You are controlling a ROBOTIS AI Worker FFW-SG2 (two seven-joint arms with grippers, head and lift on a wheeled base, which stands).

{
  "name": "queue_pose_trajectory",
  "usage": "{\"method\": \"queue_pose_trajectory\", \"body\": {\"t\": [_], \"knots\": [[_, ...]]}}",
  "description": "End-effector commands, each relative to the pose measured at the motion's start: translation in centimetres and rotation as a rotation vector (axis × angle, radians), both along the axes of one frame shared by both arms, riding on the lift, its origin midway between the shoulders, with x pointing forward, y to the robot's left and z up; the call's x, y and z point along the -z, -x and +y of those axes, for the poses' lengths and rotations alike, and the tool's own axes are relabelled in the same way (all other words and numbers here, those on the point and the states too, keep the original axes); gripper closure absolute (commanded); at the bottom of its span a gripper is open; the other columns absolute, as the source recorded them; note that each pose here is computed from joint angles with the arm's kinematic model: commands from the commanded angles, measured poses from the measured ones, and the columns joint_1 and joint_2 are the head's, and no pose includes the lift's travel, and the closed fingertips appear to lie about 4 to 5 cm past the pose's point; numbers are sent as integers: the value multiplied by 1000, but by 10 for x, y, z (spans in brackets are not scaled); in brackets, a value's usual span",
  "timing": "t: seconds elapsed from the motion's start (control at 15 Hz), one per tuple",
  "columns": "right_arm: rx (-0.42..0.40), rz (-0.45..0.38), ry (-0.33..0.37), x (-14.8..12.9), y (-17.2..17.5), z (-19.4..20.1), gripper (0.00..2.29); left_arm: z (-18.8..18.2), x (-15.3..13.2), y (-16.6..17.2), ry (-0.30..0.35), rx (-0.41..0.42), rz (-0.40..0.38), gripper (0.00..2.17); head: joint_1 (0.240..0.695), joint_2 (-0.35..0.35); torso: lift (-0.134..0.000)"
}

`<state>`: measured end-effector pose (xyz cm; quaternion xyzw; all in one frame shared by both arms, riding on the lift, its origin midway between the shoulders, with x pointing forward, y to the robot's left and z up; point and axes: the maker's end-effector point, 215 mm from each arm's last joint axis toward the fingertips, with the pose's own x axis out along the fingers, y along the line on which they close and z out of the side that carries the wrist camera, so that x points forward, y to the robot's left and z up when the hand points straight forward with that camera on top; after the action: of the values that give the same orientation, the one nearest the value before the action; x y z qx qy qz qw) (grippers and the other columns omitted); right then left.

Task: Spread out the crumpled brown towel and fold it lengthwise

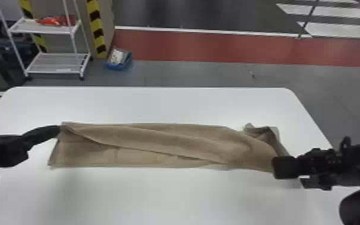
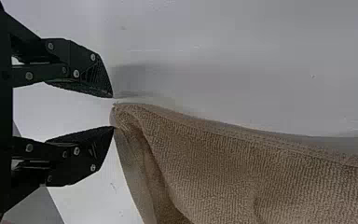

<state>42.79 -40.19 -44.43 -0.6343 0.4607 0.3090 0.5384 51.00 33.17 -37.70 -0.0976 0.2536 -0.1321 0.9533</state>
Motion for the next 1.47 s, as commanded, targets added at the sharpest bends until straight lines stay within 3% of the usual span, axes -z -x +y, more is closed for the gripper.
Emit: {"method": "queue_pose_trajectory", "body": {"t": [0.0,0.13,0.27,0.4,0.53,0.67,0.8,0.93,1.13,1.33,1.4], "knots": [[-3,8,-2,3,-3,4,765,1,0,0,-1,-1,-2,1261,695,-86,-124],[-2,11,-11,6,-5,8,768,2,0,0,2,-3,-1,1261,695,-79,-124],[-3,13,-6,6,-7,9,1062,2,0,0,2,-2,-4,1261,695,-75,-124],[3,7,-9,4,-9,9,1065,3,0,0,3,-5,-3,1261,695,-71,-124],[12,-2,-14,1,-11,5,1409,5,0,0,-1,-6,-4,1261,695,-69,-124],[46,-33,-38,-13,-14,-9,1416,8,-2,0,-6,-7,-10,1264,695,-69,-124],[58,-149,-99,-62,-28,-13,1416,16,-12,-2,-3,-20,-27,1261,695,-77,-124],[59,-307,-185,-133,-49,-16,1416,20,-32,-7,-9,-19,-60,1261,695,-79,-124],[79,-454,-246,-200,-67,-26,1416,26,-62,-12,7,-39,-97,1261,695,-75,-124],[144,-613,-366,-270,-85,-44,1416,51,-94,-15,41,-98,-134,1261,695,-76,-124],[160,-645,-402,-284,-89,-46,1416,50,-103,-20,55,-101,-142,1261,651,-72,-124]]}}
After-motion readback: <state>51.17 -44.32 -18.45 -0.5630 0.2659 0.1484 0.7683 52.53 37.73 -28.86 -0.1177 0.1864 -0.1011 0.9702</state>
